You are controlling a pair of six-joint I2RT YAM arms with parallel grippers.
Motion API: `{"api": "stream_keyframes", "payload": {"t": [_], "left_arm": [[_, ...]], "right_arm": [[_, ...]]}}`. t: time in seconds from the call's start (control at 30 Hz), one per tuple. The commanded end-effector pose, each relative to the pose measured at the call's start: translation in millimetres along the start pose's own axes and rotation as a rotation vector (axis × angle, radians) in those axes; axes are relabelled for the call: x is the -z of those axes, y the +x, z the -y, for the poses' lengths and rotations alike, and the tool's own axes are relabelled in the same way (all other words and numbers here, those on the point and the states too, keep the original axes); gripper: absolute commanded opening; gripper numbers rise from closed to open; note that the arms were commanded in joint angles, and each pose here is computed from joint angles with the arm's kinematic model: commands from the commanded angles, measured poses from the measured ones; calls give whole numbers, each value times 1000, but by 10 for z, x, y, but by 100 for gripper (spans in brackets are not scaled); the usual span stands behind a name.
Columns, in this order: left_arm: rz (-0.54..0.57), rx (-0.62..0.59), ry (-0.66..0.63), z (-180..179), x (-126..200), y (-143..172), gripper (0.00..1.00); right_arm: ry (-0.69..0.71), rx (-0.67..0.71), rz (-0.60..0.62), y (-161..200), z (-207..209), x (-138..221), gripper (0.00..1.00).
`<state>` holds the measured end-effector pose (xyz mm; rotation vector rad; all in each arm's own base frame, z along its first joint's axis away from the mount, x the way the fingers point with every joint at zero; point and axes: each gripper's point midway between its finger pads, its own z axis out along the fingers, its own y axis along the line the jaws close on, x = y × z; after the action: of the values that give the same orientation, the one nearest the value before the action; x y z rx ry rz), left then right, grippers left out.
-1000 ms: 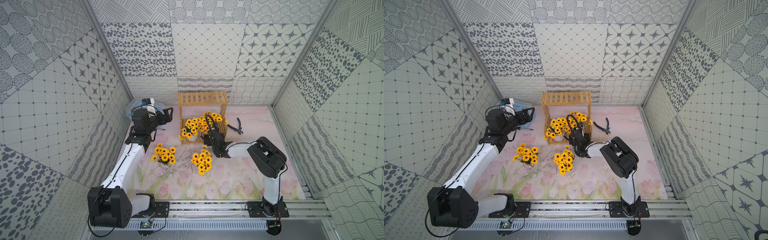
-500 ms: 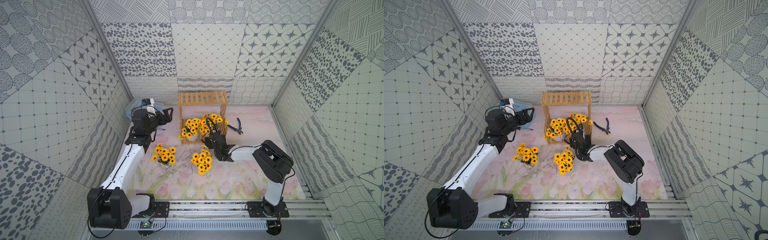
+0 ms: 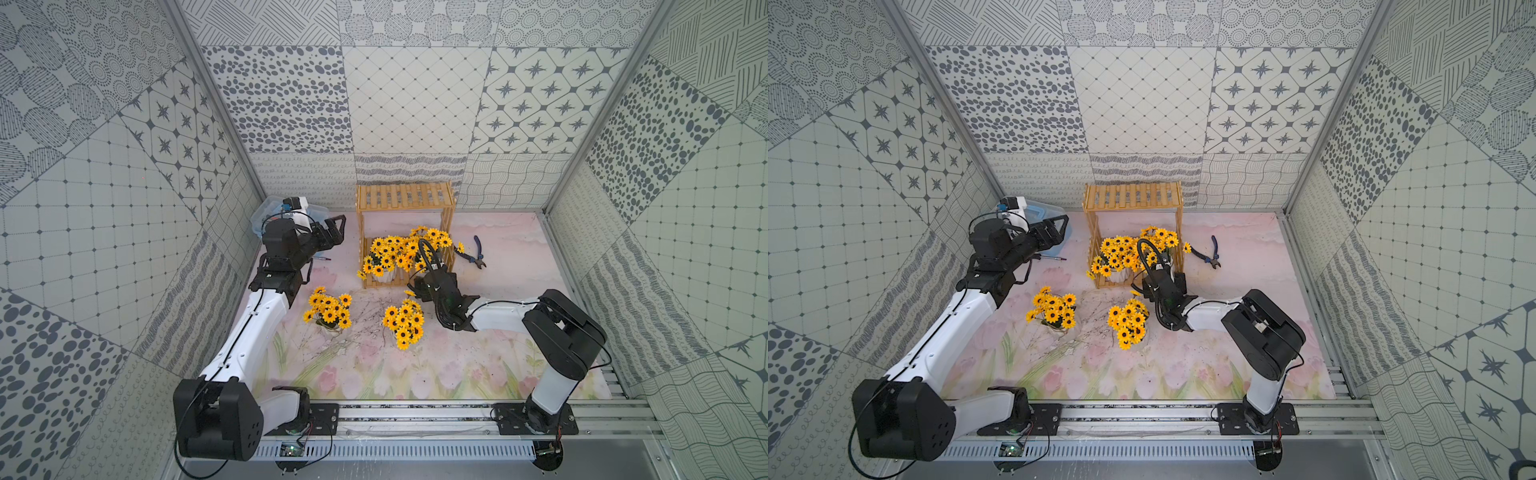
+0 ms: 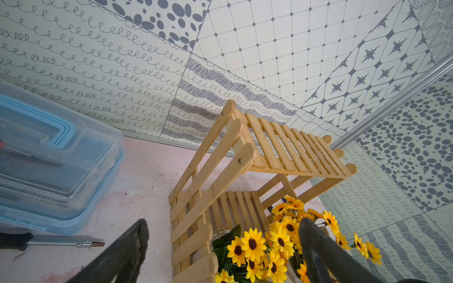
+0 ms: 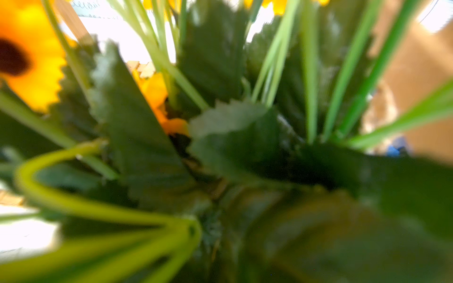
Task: Take the sunflower pots off the shelves
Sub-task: Pick up the sunflower pot from the shelf.
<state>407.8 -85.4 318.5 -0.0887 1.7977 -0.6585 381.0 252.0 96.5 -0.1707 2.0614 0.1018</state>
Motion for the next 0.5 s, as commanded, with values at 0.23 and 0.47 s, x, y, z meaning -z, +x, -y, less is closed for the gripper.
{"api": "stream_keyframes", "payload": {"t": [0.23,0.47], "left_arm": [[86,-17,42,112,47,-242,96],[83,-11,52,123,36,-244,96]], "right_arm": [[11,-110,136,-388,142,326,0],[60,-156,103,-221,403,564,0]]}}
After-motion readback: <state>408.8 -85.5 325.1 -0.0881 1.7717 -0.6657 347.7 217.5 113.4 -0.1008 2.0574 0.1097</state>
